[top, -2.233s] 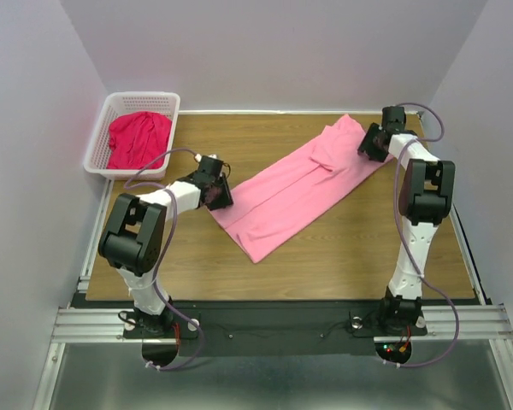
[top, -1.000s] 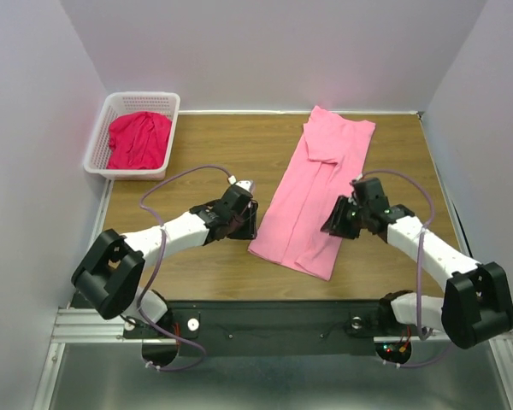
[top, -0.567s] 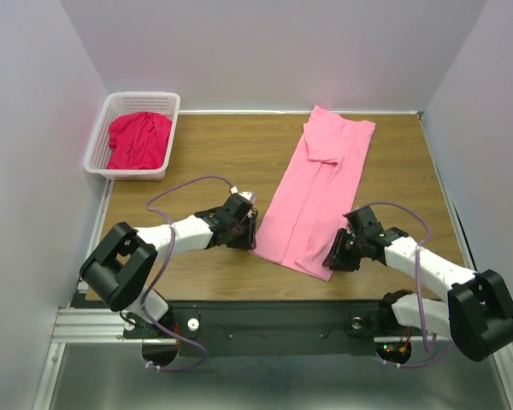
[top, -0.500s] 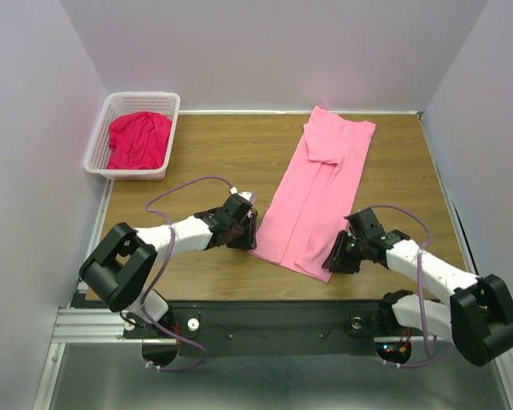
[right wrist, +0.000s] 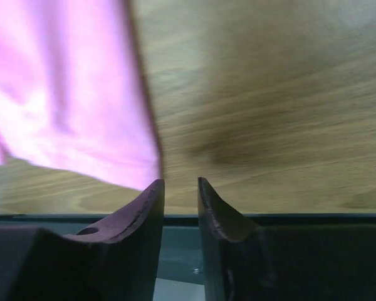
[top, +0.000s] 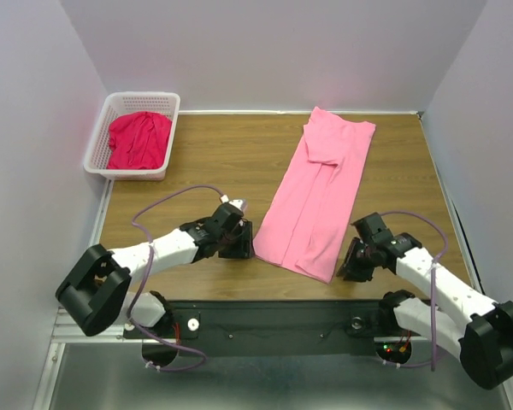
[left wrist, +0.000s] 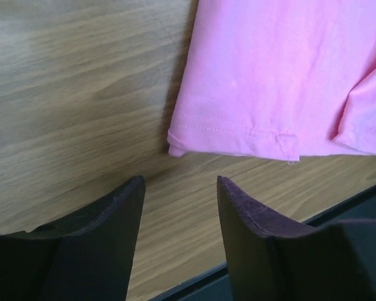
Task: Fold and stack the t-shirts
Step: Fold the tshirt
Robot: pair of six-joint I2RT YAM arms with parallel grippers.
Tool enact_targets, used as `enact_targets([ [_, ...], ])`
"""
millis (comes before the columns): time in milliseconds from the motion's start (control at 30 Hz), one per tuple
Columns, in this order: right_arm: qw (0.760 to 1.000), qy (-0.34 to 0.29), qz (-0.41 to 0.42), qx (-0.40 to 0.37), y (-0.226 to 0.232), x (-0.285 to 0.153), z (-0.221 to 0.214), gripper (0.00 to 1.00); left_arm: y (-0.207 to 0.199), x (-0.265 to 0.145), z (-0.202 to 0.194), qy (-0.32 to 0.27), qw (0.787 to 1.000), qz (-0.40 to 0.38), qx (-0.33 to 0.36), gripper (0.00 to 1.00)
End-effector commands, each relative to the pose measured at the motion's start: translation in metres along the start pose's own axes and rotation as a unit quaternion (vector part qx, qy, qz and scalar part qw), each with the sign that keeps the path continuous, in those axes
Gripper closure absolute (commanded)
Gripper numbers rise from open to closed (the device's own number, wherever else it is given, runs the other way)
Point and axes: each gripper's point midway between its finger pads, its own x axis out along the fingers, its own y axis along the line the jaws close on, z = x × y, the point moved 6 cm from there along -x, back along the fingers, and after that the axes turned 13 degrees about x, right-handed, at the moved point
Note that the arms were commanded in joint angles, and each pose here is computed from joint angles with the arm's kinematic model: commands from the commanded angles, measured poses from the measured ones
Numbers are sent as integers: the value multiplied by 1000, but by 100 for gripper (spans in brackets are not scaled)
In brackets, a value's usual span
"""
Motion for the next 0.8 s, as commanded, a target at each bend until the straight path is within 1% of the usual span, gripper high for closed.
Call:
enact_targets([
  [0, 998, -41, 46, -26, 35, -27, 18, 69, 3, -15, 14, -32, 999, 33, 7, 36],
  [33, 997, -36, 45, -44, 46, -29, 23, 72, 8, -16, 22, -45, 997, 58, 15, 34],
  [133, 995, -26, 72, -69, 75, -31, 29, 76, 8, -14, 29, -48, 996, 70, 22, 33],
  [233, 995, -20, 60, -75, 88, -21, 33, 78, 7, -10, 37, -47, 996, 73, 31, 33],
  [300, 996, -8, 40, -80, 88, -12, 30, 79, 5, -8, 41, -46, 996, 74, 34, 33],
  [433, 997, 13, 11, -71, 70, 6, 18, 79, 4, -6, 45, -45, 996, 74, 35, 33],
  [467, 997, 22, -4, -69, 58, 13, 13, 79, 4, -5, 44, -42, 996, 73, 37, 33],
  [600, 997, 34, -42, -62, 31, 25, 4, 79, 5, 0, 41, -33, 996, 75, 41, 33],
  [767, 994, 41, -84, -50, 8, 33, -4, 80, 7, 3, 38, -28, 996, 76, 42, 33],
])
